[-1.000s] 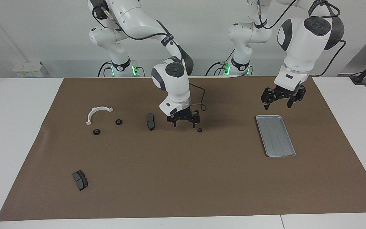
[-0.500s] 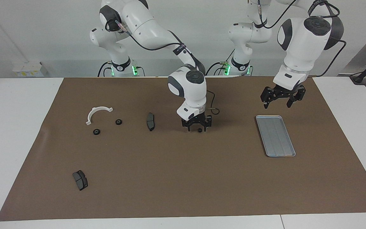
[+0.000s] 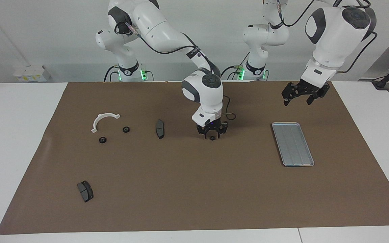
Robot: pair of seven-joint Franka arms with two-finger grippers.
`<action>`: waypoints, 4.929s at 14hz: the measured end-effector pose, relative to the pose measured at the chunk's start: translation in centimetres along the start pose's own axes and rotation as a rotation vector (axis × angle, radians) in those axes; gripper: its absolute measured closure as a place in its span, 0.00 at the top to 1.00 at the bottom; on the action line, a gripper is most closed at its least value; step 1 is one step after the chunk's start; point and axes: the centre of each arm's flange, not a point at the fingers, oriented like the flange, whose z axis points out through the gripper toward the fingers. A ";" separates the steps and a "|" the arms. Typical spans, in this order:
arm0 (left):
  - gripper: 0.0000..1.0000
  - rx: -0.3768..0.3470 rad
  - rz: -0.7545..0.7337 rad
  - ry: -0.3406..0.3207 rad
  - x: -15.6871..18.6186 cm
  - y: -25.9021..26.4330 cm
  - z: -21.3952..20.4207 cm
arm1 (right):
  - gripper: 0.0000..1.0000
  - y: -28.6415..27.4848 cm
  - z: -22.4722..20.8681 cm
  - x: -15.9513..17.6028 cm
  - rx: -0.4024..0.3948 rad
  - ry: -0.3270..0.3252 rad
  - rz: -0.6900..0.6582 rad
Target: Place bearing gear from tray to pile
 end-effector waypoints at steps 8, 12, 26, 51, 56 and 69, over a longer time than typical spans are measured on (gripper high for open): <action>1.00 -0.004 -0.011 0.026 -1.0 -0.7 -1.9 | 0.23 0.0 0.1 -0.1 -0.022 0.023 -0.032; 1.00 -0.004 -0.007 0.026 -1.1 -0.5 -1.9 | 0.23 0.8 -0.2 0.8 -0.036 0.039 -0.028; 1.00 -0.002 0.072 0.017 -1.4 -0.2 -2.1 | 0.23 30.7 -7.1 7.1 -0.169 -0.042 -0.070; 1.00 -0.001 0.105 0.016 -1.6 1.4 -2.0 | 1.00 41.1 -16.7 12.7 -0.120 -0.022 -0.028; 1.00 -0.001 0.105 0.016 -1.6 1.4 -2.0 | 1.00 38.7 -27.7 11.2 -0.133 -0.025 0.012; 1.00 -0.001 0.105 0.016 -1.6 1.4 -2.0 | 1.00 36.3 -34.0 7.1 -0.112 -0.141 0.003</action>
